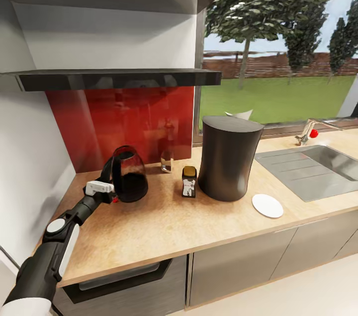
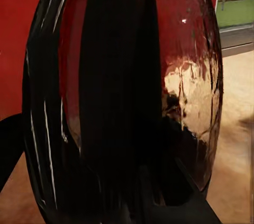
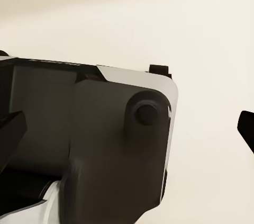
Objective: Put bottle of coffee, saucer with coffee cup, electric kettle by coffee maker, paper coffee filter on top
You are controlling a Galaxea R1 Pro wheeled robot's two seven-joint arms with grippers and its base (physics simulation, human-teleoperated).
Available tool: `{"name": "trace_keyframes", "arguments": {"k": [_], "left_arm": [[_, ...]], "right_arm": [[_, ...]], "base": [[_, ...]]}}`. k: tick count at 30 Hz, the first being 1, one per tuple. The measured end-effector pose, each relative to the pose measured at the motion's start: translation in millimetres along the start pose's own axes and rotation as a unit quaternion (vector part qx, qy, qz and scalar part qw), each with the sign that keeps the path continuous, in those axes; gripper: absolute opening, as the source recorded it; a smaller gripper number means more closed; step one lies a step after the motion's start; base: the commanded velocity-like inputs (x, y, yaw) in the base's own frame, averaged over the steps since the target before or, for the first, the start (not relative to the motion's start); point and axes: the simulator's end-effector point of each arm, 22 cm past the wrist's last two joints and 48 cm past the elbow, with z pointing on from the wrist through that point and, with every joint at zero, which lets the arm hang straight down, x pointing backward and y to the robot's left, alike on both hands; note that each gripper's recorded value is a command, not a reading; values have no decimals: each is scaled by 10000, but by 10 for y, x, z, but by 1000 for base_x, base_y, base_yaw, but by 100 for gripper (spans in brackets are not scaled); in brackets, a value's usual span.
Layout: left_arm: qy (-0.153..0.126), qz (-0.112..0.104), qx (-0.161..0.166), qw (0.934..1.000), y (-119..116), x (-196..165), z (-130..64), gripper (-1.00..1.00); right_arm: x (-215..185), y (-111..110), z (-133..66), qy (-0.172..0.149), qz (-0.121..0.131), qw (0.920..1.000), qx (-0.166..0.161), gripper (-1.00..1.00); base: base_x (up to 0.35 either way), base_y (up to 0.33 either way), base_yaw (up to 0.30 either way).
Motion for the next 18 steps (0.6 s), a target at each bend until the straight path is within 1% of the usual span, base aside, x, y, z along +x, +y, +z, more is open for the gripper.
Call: {"name": "trace_keyframes", "arguments": {"k": [4,18], "left_arm": [[17,12,34,10000,-29,-84,-3,-100],[109,-4,90,9999,-71,-8,-31,-100]], "right_arm": [[-4,2,1,-5,3,10000,-2,100],[-16,19,4,-19,18,10000,-15,100]], "base": [[0,0,0],[0,0,0]]}}
